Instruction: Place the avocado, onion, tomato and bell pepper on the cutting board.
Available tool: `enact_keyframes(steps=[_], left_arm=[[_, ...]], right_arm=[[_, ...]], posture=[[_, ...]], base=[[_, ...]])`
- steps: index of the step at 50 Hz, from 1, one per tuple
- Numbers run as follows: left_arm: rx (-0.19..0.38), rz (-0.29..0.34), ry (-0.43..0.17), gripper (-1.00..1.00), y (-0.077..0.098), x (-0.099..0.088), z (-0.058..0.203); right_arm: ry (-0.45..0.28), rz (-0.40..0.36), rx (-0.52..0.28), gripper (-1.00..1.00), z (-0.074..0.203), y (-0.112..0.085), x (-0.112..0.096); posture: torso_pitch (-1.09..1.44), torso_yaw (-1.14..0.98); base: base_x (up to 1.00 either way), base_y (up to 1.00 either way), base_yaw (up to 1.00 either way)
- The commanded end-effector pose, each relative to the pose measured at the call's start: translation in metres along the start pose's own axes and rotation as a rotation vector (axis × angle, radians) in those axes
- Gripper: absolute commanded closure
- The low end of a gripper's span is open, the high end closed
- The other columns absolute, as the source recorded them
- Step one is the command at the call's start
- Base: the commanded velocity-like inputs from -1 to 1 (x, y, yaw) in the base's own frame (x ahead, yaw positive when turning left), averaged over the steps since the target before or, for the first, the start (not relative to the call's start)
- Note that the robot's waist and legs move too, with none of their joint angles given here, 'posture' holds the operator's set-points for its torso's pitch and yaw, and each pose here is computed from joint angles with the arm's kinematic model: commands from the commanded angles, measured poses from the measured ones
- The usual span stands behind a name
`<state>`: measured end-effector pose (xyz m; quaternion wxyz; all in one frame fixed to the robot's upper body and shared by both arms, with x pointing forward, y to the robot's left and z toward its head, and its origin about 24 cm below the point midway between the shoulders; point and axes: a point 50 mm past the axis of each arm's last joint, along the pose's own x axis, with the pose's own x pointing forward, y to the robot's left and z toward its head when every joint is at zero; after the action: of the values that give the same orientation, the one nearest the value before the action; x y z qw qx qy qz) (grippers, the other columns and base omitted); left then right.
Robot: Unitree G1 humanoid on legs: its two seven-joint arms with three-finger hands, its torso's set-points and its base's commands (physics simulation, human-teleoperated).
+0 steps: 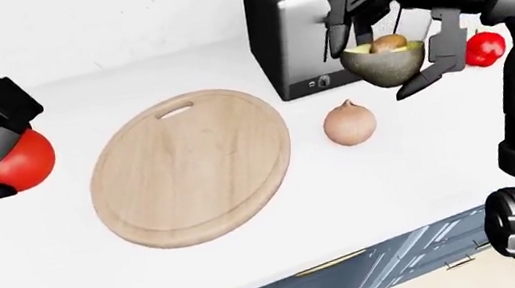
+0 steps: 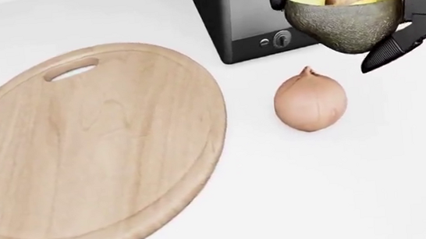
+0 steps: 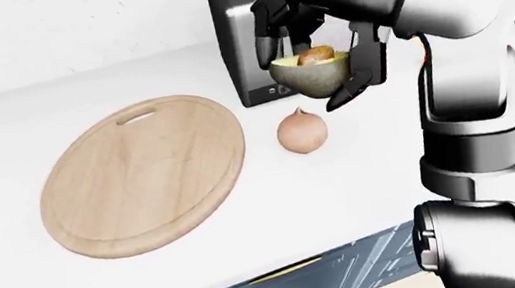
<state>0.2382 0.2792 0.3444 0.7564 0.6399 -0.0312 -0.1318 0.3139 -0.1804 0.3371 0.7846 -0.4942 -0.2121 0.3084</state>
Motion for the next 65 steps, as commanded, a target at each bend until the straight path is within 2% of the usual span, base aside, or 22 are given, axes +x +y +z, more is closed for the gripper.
enact_keyframes(steps=[1,14,22,33,54,65], left_arm=[[0.028,0.075,0.004,1.00,0.011,-0.010,0.003],[0.013,0.078,0.008,1.00,0.006,-0.011,-0.003],[0.007,0.080,0.005,1.00,0.003,-0.011,-0.004],[-0.003,0.085,-0.003,1.00,0.001,-0.009,-0.005],[-0.015,0.082,-0.019,1.00,-0.004,-0.006,-0.005],[-0.024,0.083,-0.036,1.00,-0.008,-0.005,-0.004]], right_arm=[[-0.045,-0.054,-0.049,1.00,0.019,-0.012,-0.006],[-0.123,-0.048,-0.128,1.00,0.049,-0.015,0.023],[-0.177,-0.018,-0.161,1.00,0.064,-0.002,0.041],[-0.235,0.001,-0.200,1.00,0.086,0.006,0.060],[-0.306,0.020,-0.234,1.00,0.112,0.034,0.109],[-0.284,0.016,-0.229,1.00,0.103,0.050,0.143]], posture=[[0.00,0.00],[0.00,0.00],[0.00,0.00],[0.00,0.00],[0.00,0.00],[0.00,0.00]], base=[[0.00,0.00,0.00],[0.00,0.00,0.00],[0.00,0.00,0.00],[0.00,0.00,0.00],[0.00,0.00,0.00],[0.00,0.00,0.00]])
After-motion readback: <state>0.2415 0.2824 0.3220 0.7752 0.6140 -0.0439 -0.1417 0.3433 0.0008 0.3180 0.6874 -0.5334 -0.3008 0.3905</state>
